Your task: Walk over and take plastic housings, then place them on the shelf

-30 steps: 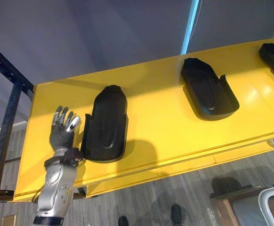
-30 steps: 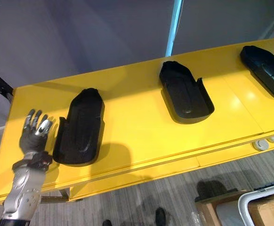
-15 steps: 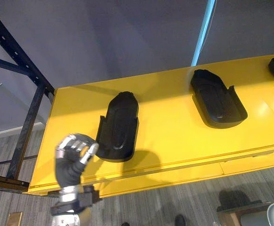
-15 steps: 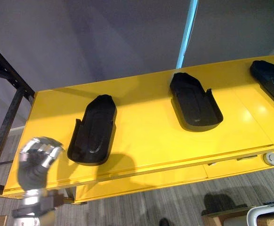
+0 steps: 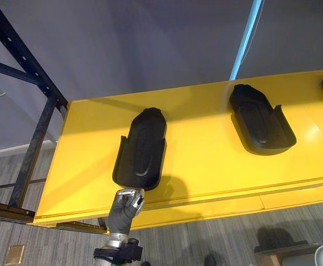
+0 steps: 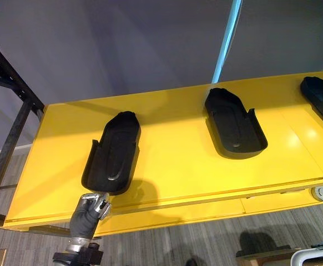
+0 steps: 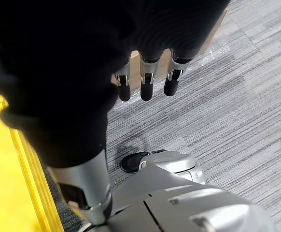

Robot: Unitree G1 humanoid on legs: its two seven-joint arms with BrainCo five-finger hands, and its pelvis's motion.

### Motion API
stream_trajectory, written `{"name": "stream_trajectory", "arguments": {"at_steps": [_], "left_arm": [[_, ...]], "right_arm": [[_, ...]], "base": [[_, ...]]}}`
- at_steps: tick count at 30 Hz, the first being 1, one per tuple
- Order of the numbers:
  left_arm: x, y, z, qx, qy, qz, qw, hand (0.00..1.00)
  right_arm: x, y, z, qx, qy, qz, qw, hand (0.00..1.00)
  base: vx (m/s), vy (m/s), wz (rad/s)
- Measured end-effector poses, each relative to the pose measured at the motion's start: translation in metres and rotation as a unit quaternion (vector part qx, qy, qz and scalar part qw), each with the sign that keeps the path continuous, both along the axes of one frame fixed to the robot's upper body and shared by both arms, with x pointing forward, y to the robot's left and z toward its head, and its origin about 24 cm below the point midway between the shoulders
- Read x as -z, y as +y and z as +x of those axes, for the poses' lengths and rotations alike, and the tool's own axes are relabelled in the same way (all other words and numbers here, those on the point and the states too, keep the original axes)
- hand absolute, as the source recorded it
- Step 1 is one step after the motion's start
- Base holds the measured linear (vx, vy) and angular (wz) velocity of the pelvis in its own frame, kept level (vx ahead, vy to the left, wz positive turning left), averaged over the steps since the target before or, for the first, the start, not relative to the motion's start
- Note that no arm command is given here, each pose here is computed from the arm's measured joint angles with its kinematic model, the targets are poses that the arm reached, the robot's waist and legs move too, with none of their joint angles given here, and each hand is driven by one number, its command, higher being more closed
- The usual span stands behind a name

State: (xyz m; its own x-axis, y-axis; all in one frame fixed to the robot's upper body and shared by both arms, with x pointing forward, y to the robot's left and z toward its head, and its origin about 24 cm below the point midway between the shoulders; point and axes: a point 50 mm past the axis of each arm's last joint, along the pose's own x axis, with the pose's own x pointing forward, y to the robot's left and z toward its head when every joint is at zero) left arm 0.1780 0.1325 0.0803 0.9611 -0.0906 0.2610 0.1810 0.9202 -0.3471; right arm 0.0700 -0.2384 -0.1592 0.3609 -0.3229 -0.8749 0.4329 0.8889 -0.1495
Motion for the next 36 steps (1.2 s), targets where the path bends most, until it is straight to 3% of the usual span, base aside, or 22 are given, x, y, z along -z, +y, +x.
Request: {"name": "stream_trajectory", "arguments": {"at_steps": [8,21,33,34,36], "left_arm": [[0.006,-0.003,0.010,0.006,0.007,0.027,1.000,1.00],[-0.004,0.012,0.056,-0.032,-0.031,0.080,0.996,1.00],[-0.012,0.009,0.072,-0.037,-0.047,0.079,0.995,1.00],[-0.015,0.005,0.070,-0.023,-0.051,0.065,0.996,0.00],[-0.019,-0.004,0.064,0.002,-0.059,0.040,0.997,0.00]], "right_arm": [[0.000,0.002,0.003,-0.001,-0.003,0.003,1.000,0.00],[-0.001,0.008,0.018,-0.006,-0.022,0.010,1.000,0.00],[-0.002,0.011,0.022,-0.006,-0.029,0.014,0.999,0.00],[-0.002,0.012,0.022,-0.005,-0.029,0.015,0.999,0.00],[-0.001,0.014,0.021,-0.004,-0.029,0.018,0.999,0.00]], "base": [[0.01,0.004,-0.02],[0.00,0.006,-0.06],[0.01,0.007,-0.04],[0.04,0.017,-0.03],[0.03,0.013,-0.01]]}}
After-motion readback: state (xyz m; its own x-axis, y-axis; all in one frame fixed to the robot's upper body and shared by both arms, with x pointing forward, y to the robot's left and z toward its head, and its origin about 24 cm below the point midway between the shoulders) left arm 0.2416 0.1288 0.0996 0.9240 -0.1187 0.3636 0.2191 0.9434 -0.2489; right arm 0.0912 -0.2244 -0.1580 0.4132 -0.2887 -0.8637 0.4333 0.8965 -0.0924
